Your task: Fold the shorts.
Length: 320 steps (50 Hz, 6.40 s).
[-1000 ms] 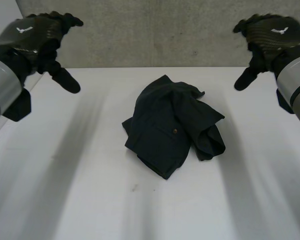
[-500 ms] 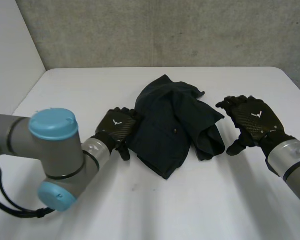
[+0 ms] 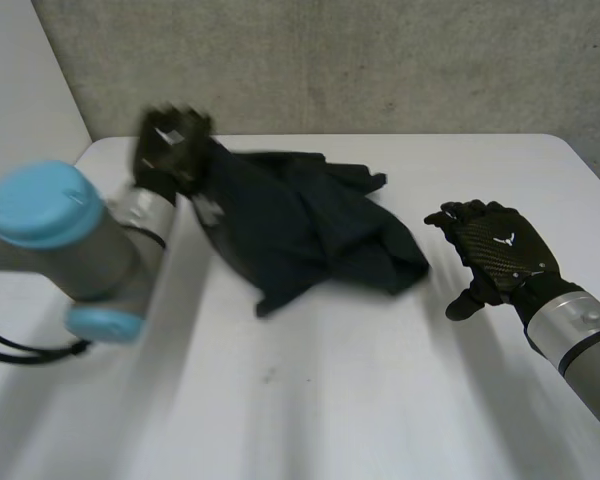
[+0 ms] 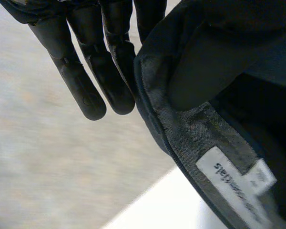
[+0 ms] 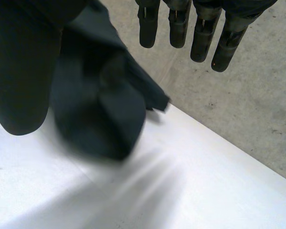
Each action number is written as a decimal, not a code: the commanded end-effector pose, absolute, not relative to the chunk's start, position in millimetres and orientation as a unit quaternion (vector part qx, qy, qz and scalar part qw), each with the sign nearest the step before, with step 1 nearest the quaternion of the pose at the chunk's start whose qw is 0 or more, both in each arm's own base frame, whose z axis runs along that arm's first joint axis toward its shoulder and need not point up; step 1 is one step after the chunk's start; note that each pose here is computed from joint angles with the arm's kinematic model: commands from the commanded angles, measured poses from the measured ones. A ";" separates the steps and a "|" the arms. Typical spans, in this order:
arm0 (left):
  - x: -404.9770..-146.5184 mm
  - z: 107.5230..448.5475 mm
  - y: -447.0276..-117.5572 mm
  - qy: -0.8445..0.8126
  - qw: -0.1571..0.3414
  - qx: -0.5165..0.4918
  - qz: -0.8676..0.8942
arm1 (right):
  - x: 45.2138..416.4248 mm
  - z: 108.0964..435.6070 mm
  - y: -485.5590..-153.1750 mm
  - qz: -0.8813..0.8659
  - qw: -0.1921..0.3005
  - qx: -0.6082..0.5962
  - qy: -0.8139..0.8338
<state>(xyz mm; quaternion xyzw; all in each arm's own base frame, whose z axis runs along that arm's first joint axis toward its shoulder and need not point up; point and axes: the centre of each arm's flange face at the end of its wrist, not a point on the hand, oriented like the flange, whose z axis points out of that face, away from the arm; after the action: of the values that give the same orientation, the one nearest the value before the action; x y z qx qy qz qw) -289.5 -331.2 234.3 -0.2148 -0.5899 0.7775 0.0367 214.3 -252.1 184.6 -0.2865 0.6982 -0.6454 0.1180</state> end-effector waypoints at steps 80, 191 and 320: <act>-262.5 214.0 -224.7 -0.659 0.067 -0.290 0.690 | 248.0 147.3 -282.6 -0.586 0.008 -0.361 0.725; -295.2 274.2 -198.3 -0.622 0.162 -0.267 0.718 | 272.4 312.3 -298.4 -0.691 0.091 -0.291 0.655; -298.8 251.5 -197.1 -0.598 0.037 -0.342 0.724 | 249.6 189.9 -277.0 -0.586 0.126 -0.293 0.745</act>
<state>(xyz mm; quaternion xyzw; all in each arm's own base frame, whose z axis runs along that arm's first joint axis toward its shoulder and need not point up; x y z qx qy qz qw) -298.4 -200.5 220.1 -0.3607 -0.6261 0.6906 0.0306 251.7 -275.2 186.0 -0.3675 0.7164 -0.5893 0.0670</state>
